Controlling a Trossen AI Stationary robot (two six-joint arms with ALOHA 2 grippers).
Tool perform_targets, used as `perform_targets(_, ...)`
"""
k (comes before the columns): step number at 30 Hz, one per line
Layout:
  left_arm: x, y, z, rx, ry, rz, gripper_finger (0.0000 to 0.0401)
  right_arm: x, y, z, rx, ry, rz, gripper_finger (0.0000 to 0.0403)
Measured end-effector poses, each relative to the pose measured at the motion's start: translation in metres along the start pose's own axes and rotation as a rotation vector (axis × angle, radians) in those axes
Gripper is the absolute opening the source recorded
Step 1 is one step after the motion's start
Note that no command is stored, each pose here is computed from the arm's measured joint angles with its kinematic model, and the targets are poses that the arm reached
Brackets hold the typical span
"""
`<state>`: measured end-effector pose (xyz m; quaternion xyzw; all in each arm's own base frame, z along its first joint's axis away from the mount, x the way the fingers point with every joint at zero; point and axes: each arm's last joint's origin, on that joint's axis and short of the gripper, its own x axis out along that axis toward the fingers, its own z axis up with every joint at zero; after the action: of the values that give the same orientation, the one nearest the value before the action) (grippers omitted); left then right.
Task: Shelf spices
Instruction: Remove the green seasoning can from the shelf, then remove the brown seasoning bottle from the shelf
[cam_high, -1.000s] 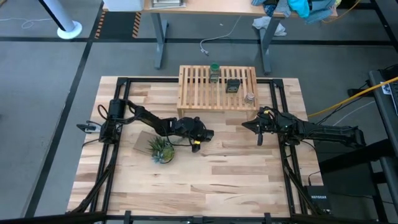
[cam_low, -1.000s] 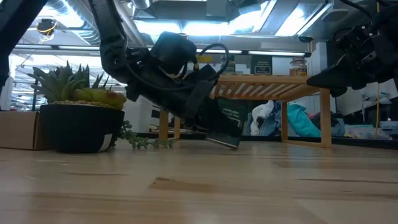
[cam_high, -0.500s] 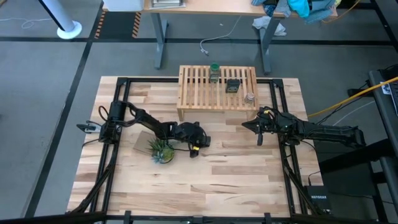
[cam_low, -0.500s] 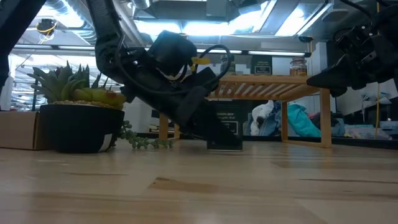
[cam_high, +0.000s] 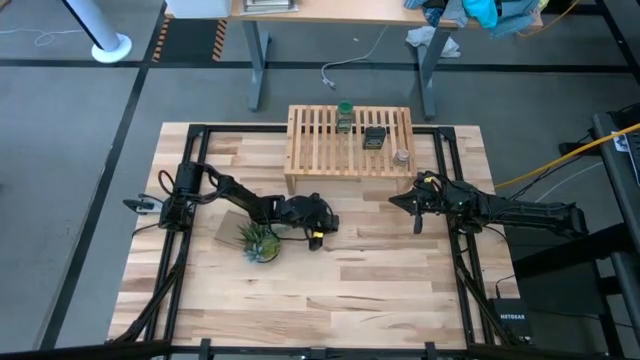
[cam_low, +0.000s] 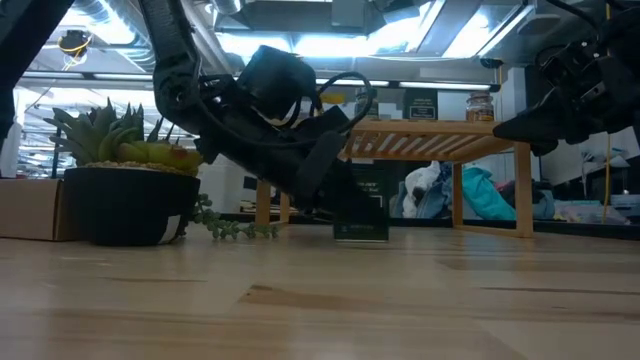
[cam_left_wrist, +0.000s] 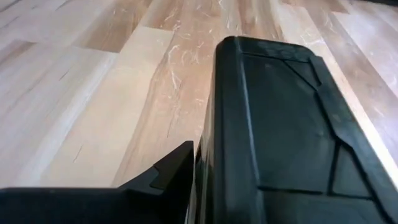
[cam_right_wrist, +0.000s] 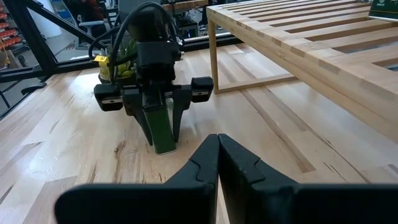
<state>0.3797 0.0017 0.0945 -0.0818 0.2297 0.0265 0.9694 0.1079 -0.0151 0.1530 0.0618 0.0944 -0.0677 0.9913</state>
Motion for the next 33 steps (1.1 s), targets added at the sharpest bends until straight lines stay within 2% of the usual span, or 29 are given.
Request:
perform_targets(10, -0.008, -0.012, 0.015, 0.023, -0.048, -0.030, 0.0162, 0.000, 0.000, 0.000, 0.000, 0.000, 0.000, 0.0014)
perform_targets(18, -0.010, -0.012, 0.019, 0.056, -0.069, -0.032, 0.0162, 0.000, 0.000, 0.000, 0.000, 0.000, 0.000, 0.0014)
perform_targets(25, -0.011, -0.014, 0.029, 0.083, -0.174, -0.044, 0.0162, 0.000, 0.000, 0.000, 0.001, -0.001, 0.000, 0.0014)
perform_targets(33, -0.025, -0.017, 0.052, 0.133, -0.271, -0.050, 0.0162, 0.000, 0.000, 0.000, 0.001, -0.005, 0.001, 0.0014)
